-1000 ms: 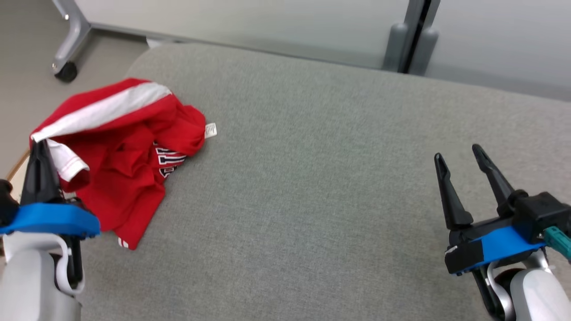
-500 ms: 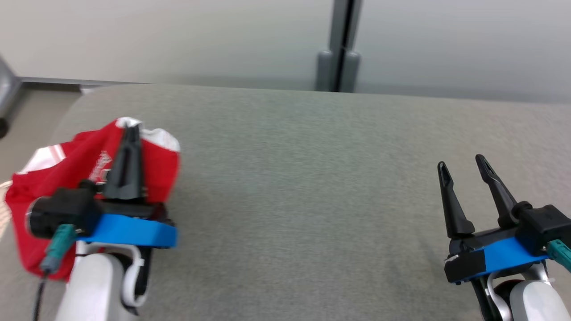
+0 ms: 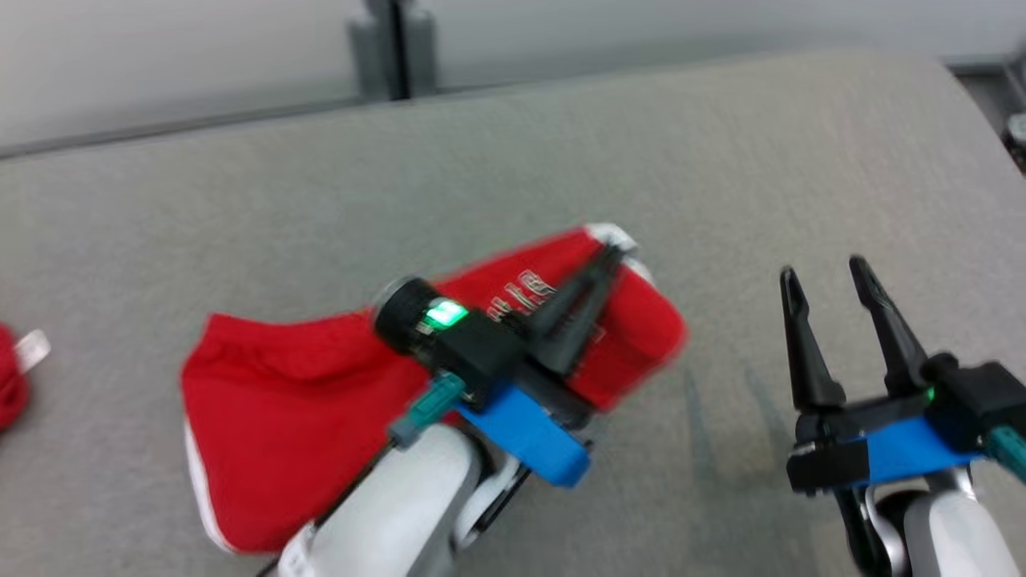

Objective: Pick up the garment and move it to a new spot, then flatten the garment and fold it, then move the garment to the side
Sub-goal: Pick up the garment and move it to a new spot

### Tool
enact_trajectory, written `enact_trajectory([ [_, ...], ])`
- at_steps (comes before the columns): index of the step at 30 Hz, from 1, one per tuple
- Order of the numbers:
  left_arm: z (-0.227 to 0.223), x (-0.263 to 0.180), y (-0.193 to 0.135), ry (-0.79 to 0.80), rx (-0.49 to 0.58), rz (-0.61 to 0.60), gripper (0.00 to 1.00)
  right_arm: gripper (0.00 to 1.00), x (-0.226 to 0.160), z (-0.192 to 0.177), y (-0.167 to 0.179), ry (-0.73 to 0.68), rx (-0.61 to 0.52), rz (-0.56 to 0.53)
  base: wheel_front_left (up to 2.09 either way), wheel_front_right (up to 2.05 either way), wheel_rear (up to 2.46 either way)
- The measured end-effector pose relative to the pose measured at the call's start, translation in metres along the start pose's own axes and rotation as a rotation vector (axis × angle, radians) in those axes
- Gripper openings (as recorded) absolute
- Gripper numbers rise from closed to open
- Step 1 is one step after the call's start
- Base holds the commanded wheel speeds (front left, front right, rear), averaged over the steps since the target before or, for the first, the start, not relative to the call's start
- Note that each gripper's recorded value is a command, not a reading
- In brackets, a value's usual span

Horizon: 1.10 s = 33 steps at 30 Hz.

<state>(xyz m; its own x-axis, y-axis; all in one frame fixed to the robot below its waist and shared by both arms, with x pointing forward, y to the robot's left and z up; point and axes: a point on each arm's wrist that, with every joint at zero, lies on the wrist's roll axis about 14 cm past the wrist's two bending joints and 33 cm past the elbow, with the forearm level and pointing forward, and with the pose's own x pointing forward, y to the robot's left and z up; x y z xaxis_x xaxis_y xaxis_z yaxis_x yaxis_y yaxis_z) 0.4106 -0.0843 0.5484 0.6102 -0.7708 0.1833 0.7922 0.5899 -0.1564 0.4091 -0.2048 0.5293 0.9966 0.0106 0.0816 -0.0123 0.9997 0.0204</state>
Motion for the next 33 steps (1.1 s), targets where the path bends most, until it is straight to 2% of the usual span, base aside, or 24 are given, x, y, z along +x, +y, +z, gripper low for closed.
enact_trajectory([
  [3, -0.012, 0.025, -0.031, 0.006, -0.036, -0.137, 0.0, 1.0, -0.004, -0.011, -0.016, 0.028, -0.003, -0.048, 0.0, 0.0, 0.0],
  [7, -0.015, 0.051, -0.042, -0.023, -0.043, -0.229, 0.0, 1.0, -0.005, -0.027, -0.03, 0.064, -0.007, -0.093, 0.0, 0.0, 0.0],
  [11, -0.043, 0.062, -0.036, 0.034, -0.066, -0.237, 0.0, 1.0, -0.005, -0.04, -0.039, 0.091, -0.012, -0.12, 0.0, 0.0, 0.0],
  [18, -0.105, 0.044, -0.032, 0.228, -0.109, -0.226, 0.0, 1.0, 0.003, -0.052, -0.04, 0.105, -0.007, -0.121, 0.0, 0.0, 0.0],
  [19, -0.109, 0.042, -0.032, 0.24, -0.108, -0.224, 0.19, 1.0, 0.005, -0.054, -0.038, 0.108, -0.001, -0.115, 0.0, 0.0, 0.0],
  [20, -0.11, 0.039, -0.03, 0.247, -0.103, -0.22, 0.45, 1.0, 0.007, -0.055, -0.036, 0.108, 0.004, -0.108, 0.0, 0.0, 0.0],
  [21, -0.107, 0.035, -0.03, 0.244, -0.087, -0.217, 1.0, 1.0, 0.011, -0.054, -0.03, 0.101, 0.012, -0.09, 0.0, 0.0, 0.0],
  [26, -0.074, 0.027, -0.019, 0.167, -0.016, -0.172, 1.0, 1.0, 0.018, -0.043, -0.014, 0.067, 0.025, -0.047, 0.0, 0.0, 0.0],
  [33, -0.04, -0.015, 0.047, 0.128, 0.077, 0.1, 1.0, 1.0, 0.022, -0.026, 0.012, 0.035, 0.039, 0.024, 0.0, 0.0, 0.0],
])
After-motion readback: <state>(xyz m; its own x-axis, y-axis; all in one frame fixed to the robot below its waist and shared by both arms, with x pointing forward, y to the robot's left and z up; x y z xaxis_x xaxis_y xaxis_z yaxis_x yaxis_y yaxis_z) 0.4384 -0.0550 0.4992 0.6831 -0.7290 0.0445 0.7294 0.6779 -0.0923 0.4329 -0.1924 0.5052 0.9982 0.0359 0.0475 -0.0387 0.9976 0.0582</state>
